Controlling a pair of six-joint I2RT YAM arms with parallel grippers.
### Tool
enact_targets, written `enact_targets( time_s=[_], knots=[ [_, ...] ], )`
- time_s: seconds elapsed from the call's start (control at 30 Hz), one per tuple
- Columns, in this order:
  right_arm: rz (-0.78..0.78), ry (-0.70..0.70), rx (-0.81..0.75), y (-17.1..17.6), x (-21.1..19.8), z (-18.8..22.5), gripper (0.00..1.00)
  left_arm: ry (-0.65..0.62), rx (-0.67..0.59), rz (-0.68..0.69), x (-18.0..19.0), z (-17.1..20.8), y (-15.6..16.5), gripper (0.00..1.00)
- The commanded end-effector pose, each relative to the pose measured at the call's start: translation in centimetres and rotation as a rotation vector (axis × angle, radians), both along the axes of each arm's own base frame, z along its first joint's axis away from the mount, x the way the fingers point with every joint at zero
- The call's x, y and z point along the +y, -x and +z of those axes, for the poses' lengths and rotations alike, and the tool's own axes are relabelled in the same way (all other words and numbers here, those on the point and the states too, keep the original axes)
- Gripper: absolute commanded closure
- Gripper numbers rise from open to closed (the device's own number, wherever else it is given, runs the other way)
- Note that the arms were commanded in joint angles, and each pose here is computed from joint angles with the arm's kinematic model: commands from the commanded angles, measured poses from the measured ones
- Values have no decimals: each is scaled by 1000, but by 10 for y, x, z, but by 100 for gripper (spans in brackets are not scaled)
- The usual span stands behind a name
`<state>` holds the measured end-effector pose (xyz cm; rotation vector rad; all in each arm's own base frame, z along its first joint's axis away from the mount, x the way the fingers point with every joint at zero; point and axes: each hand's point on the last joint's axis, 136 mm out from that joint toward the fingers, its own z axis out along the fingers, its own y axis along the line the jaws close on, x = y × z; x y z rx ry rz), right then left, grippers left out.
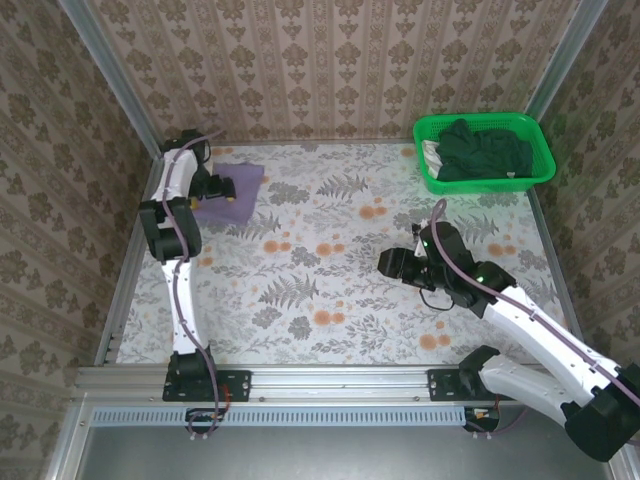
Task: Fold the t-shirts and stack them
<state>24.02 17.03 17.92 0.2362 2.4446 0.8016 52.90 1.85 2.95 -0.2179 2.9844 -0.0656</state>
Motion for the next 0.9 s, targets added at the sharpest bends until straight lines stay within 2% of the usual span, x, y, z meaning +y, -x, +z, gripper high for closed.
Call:
enact_targets(
  time_s=[0.0,0.17,0.4,0.5,0.7,0.87],
  knots=[
    [-39,6,8,4,-9,-1,40,52,38,83,-5,-26,-3,0],
    [-50,5,6,5,-11,0,41,145,6,200,-17,-33,-18,0],
    [-52,20,20,9,-15,-1,41,84,-33,192,-8,-31,-29,0],
    [-58,20,21,11,-17,-2,41,136,-46,230,-8,-30,-33,0],
    [-52,19,16,10,-16,1,41,226,-122,269,-19,-4,-50,0],
    [-55,26,-12,9,-18,8,40,250,-200,274,-20,42,-56,0]
  ],
)
